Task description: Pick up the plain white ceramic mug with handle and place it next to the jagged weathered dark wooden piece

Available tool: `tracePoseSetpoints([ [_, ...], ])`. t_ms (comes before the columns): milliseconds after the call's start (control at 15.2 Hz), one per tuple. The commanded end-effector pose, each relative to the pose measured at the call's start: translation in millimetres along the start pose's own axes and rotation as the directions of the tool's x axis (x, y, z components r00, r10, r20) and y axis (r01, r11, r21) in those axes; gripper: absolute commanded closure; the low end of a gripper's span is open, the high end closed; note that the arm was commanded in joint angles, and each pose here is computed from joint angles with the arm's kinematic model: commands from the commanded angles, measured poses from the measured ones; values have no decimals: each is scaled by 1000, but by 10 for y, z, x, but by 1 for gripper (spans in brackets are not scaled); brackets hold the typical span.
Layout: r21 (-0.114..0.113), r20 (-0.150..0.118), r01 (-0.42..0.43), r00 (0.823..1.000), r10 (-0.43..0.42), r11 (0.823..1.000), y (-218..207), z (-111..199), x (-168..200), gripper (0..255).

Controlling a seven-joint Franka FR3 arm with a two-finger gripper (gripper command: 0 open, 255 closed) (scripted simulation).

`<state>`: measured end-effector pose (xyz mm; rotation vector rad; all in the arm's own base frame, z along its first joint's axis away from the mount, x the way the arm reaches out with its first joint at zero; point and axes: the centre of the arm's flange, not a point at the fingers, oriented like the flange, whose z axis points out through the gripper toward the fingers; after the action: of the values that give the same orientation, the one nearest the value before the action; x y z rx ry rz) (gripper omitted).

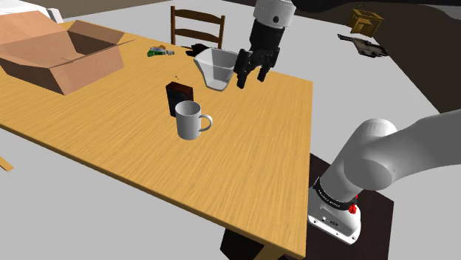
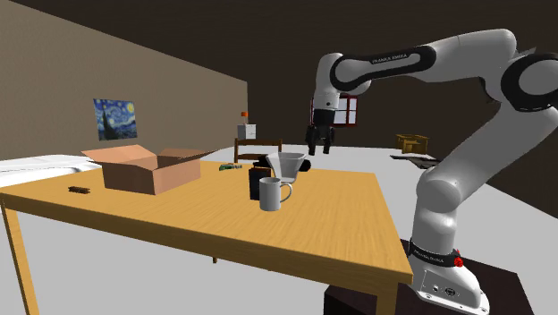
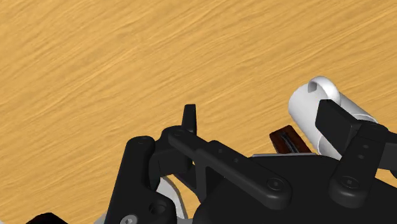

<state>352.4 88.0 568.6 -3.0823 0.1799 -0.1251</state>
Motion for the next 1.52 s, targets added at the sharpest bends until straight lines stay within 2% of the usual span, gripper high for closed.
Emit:
tracePoseSetpoints([
  [0, -7, 1, -4, 1000, 4, 1000, -217, 92, 126, 0],
  [990, -71, 8, -26, 1000, 27, 997, -1947, 855, 963, 0],
  [1452, -71, 8, -26, 1000, 27, 997, -1934, 1175, 964, 0],
])
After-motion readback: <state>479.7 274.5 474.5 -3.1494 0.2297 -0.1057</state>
